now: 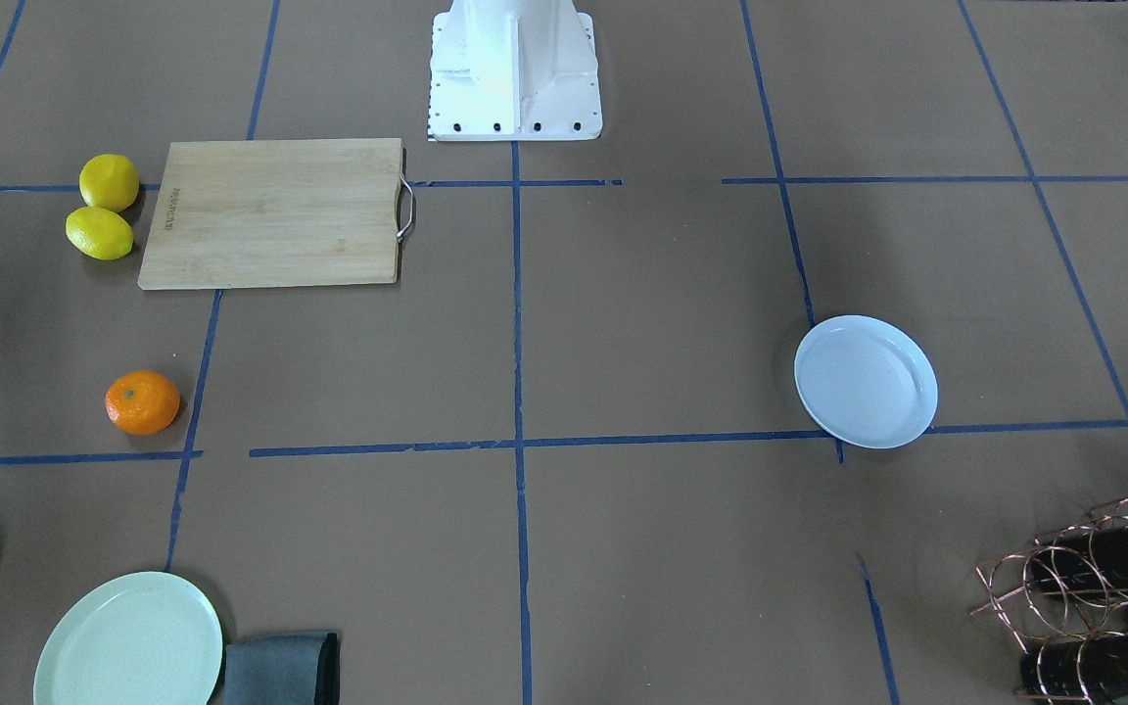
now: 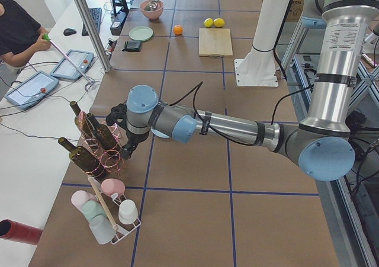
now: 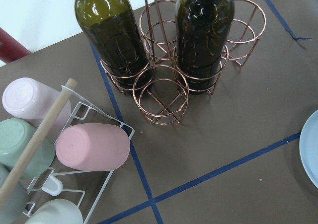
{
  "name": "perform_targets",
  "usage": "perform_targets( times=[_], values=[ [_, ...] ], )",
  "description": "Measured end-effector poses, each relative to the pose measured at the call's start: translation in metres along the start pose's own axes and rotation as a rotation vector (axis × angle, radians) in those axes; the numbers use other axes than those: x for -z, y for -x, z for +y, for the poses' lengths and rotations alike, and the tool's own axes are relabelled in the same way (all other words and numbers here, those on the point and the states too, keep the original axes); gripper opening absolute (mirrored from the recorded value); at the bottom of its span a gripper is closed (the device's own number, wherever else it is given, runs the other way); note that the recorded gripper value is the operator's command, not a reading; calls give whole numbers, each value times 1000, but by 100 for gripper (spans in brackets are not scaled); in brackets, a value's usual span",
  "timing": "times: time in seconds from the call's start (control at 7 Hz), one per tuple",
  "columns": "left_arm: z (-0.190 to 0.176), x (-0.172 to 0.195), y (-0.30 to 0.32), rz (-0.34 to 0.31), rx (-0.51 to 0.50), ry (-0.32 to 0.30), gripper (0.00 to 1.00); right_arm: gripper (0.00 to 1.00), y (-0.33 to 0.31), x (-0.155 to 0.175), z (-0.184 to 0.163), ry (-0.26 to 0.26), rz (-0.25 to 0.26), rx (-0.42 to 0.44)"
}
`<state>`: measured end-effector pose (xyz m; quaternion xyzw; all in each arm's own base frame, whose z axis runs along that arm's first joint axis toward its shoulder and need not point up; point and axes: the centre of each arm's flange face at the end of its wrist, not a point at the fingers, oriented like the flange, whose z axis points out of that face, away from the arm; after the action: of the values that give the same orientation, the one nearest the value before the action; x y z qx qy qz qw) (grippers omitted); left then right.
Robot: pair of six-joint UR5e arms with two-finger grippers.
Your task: Pick orange to plate
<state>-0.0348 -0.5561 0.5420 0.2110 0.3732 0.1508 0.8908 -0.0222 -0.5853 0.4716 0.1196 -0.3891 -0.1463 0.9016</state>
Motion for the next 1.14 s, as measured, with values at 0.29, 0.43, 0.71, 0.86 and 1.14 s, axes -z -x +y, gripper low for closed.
perform_targets(
  times=[0.29, 0.43, 0.71, 0.86, 1.14],
  values=[
    [-3, -34, -21, 34, 4, 52, 100, 100, -12, -9, 6, -6, 29, -78],
    [-7, -53, -46, 53, 66, 69, 100, 100, -14, -10, 7, -23, 41, -137],
    [-12, -97, -116, 105, 210, 96, 93, 100, -10, -6, 4, -57, 41, -215],
    [-11, -123, -148, 111, 269, 102, 92, 100, -4, -3, 1, -63, 10, -256],
    [-2, -175, -203, 106, 366, 98, 89, 100, 10, 1, -4, -67, -45, -288]
  ],
)
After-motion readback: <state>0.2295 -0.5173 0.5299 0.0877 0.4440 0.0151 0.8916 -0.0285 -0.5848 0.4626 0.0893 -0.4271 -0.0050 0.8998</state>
